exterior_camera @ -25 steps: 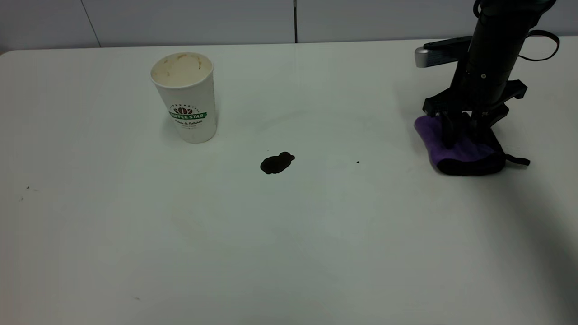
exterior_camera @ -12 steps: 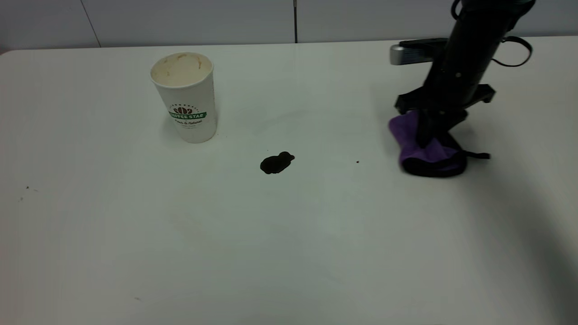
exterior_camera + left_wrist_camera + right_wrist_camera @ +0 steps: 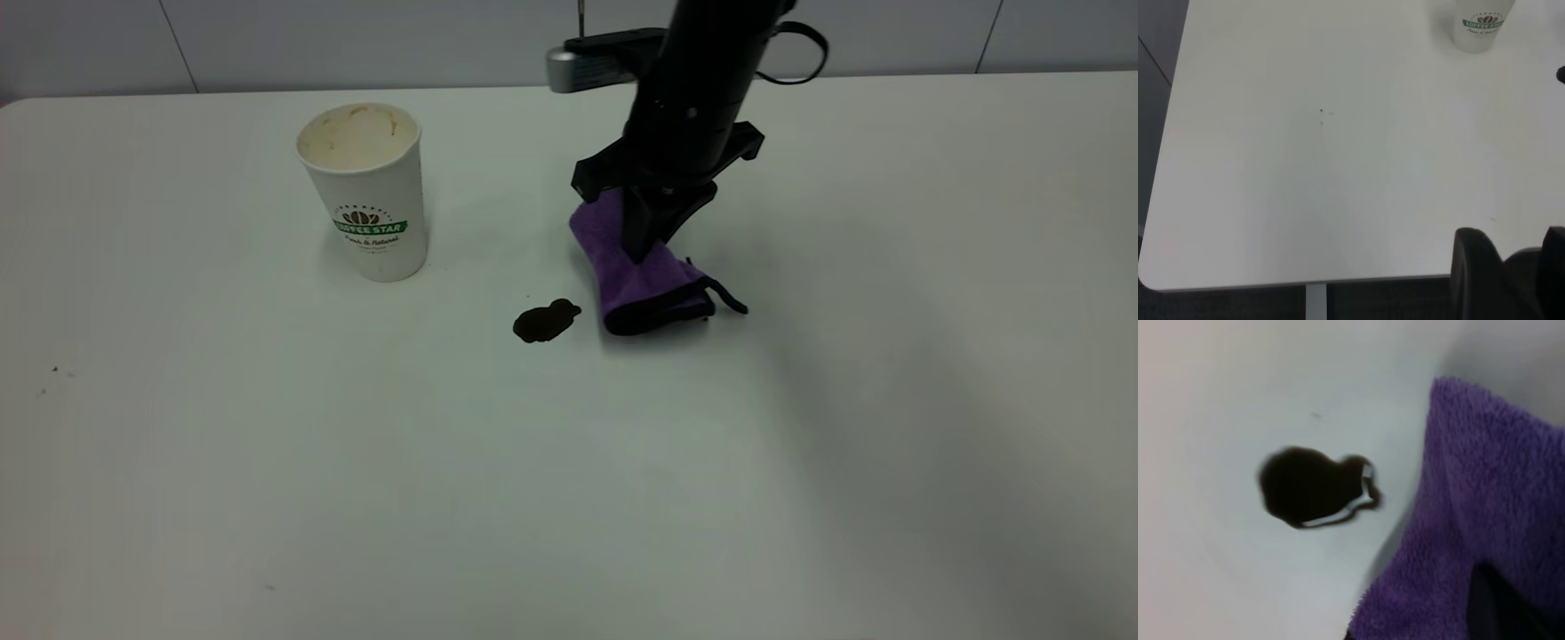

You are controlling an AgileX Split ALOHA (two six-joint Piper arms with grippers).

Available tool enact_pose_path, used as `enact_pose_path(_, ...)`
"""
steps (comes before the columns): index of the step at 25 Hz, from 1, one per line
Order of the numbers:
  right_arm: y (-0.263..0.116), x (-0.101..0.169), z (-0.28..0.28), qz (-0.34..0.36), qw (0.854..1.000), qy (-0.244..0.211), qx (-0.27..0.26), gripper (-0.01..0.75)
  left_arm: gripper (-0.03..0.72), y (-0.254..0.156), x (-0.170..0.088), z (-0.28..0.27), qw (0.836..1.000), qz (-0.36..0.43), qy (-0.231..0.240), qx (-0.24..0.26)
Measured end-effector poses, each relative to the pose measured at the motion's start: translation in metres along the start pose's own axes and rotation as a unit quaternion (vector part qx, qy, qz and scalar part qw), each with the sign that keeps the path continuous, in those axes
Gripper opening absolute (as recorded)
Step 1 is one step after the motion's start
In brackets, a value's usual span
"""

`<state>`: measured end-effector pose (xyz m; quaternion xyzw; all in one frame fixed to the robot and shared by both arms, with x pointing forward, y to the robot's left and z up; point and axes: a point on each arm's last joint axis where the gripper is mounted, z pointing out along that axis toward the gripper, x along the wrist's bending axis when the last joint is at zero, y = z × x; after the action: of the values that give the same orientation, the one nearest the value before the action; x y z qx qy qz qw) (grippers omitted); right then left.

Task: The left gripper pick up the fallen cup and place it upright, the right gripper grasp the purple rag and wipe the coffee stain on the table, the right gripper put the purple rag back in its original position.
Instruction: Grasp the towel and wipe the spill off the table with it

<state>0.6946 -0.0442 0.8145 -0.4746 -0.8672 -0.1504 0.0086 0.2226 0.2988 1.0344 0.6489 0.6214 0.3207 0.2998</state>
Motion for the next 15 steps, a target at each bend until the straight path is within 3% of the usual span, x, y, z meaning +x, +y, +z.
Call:
enact_pose_path(5,0.005,0.02,0.016,-0.008,1.0,0.005,0.003,0.055,0.254,0.0,0.0,0.0,1.0,0.0,0.0,0.0)
enact_pose_path(15,0.003,0.022,0.043,0.023,0.999,0.035,0.005,0.055,0.254,0.0,0.0,0.0,1.0,0.0,0.0,0.0)
